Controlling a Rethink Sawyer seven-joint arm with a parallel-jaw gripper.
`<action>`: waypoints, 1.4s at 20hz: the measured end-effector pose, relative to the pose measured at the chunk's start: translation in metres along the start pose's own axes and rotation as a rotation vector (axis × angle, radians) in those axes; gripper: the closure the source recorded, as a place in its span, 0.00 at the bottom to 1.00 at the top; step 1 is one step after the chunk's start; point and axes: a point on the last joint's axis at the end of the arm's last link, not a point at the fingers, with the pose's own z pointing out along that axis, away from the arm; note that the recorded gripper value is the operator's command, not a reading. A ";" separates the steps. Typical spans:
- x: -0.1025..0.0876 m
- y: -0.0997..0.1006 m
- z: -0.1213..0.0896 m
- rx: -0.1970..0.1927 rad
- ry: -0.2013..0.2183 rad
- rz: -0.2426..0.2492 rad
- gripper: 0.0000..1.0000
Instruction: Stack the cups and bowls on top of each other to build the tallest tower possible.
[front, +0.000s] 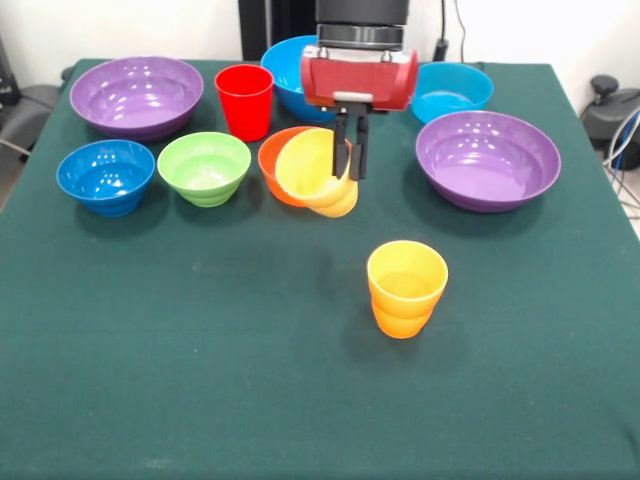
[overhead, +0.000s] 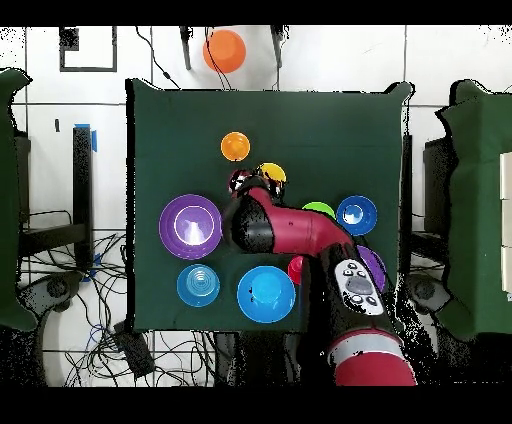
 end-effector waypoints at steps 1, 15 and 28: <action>-0.002 -0.002 0.001 -0.005 0.010 0.010 1.00; -0.036 -0.012 0.020 -0.092 0.112 0.095 1.00; -0.067 0.010 0.038 -0.153 0.099 0.062 1.00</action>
